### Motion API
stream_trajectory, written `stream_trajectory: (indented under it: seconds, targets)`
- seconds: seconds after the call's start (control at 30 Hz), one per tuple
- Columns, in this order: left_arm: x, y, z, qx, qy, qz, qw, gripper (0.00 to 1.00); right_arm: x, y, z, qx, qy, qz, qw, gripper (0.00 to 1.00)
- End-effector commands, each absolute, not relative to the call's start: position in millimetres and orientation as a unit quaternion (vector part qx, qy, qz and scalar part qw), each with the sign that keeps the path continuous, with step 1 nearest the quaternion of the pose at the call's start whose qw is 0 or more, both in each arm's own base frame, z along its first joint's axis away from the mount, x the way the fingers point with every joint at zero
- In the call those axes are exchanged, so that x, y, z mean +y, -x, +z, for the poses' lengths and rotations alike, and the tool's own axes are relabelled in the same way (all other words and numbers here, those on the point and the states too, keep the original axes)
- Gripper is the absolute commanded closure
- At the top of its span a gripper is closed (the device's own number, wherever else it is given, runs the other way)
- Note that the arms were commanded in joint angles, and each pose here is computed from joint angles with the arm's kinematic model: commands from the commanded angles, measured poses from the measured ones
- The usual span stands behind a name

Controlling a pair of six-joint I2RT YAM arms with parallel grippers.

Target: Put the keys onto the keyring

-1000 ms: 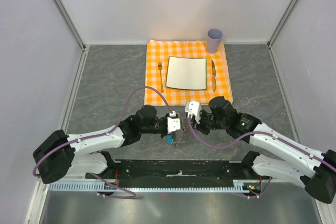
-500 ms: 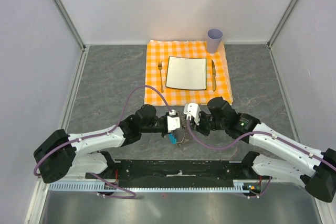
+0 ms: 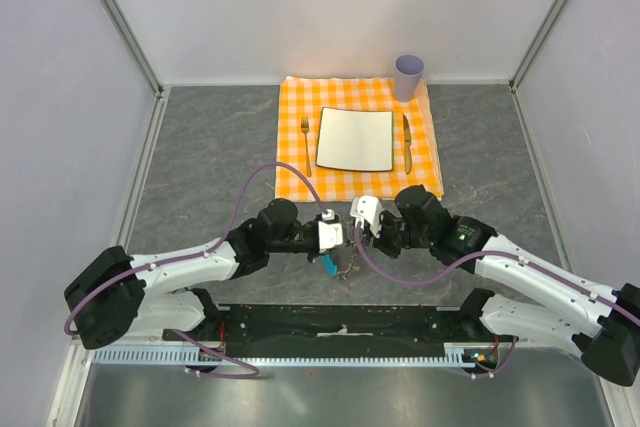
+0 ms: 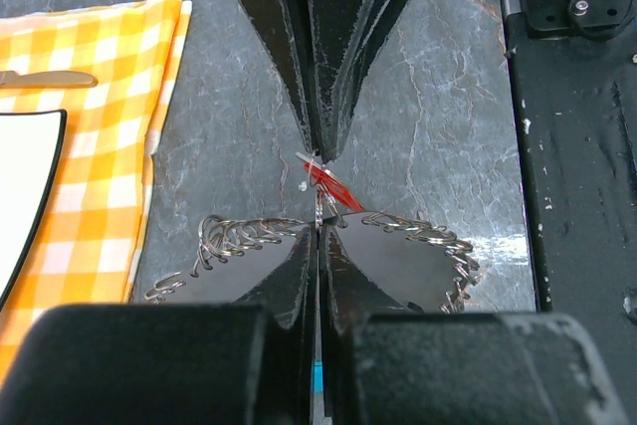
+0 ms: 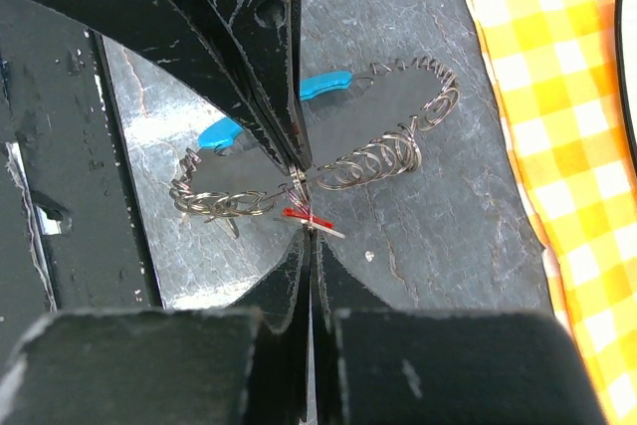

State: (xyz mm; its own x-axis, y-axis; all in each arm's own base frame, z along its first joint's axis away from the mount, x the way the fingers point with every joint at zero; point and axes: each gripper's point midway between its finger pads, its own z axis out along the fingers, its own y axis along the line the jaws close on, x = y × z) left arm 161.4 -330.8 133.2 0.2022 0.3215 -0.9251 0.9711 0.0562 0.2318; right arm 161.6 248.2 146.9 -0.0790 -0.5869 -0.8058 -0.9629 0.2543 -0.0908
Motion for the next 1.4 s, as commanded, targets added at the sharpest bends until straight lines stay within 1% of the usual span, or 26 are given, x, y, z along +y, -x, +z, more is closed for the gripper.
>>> stream_trajectory:
  seconds: [0.0, 1.0, 1.37]
  targets:
    - [-339.8, -163.5, 151.9, 0.518, -0.594, -0.347, 0.509, 0.98, 254.7, -167.6, 171.0, 0.670, 0.561, 0.245, 0.419, 1.00]
    - [-340.5, -163.5, 153.3, 0.520, -0.593, -0.347, 0.507, 0.98, 260.5, -158.0, 161.4, 0.668, 0.576, 0.260, 0.394, 1.00]
    - [-339.3, -165.2, 150.4, 0.525, -0.593, -0.343, 0.506, 0.98, 257.0, -161.7, 166.4, 0.669, 0.570, 0.248, 0.408, 1.00]
